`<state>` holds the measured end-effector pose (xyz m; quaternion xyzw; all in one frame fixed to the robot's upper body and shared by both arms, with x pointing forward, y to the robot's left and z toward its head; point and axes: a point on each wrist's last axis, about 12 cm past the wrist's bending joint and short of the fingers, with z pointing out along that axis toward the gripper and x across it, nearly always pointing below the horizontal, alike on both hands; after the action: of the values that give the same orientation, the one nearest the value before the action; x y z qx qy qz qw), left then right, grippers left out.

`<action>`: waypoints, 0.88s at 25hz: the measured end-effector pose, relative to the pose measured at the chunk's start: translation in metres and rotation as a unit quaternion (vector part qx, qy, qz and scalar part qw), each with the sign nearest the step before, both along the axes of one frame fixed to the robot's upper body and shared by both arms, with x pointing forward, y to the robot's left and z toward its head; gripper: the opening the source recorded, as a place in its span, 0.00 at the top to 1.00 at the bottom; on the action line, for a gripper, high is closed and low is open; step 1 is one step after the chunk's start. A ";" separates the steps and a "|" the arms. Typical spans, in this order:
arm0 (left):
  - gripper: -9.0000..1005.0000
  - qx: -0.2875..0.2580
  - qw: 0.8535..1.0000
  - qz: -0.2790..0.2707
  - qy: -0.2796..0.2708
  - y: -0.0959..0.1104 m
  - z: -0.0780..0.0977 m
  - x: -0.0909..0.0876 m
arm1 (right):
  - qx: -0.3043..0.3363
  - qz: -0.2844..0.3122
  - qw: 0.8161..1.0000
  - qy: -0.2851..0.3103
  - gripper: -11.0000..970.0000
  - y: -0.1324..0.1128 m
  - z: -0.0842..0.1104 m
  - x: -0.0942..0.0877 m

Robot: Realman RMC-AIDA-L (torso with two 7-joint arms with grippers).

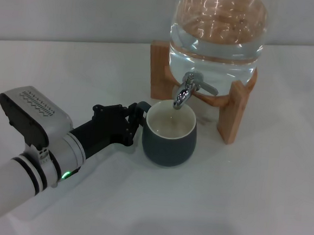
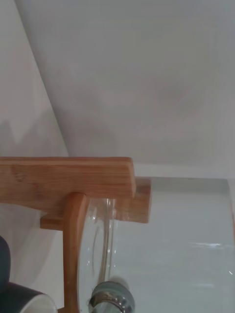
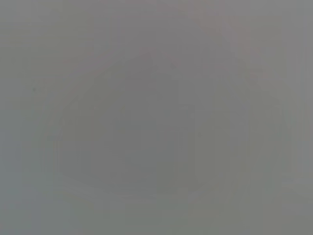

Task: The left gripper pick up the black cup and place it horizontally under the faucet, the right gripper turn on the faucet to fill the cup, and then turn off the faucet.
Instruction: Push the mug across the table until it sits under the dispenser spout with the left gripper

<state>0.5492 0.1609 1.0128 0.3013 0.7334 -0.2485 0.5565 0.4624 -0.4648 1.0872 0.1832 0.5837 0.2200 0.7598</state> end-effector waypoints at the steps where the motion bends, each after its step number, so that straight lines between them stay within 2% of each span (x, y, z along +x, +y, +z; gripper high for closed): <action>1: 0.89 0.000 1.000 0.000 0.000 0.000 0.000 0.000 | 0.000 0.000 1.000 0.000 0.13 0.000 0.000 0.000; 22: 0.89 0.004 1.000 0.012 -0.011 0.002 0.007 0.012 | -0.002 0.001 1.000 -0.001 0.13 0.001 0.000 0.002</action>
<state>0.5612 0.1629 1.0193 0.2970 0.7320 -0.2355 0.5661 0.4646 -0.4637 1.0876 0.1806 0.5835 0.2194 0.7608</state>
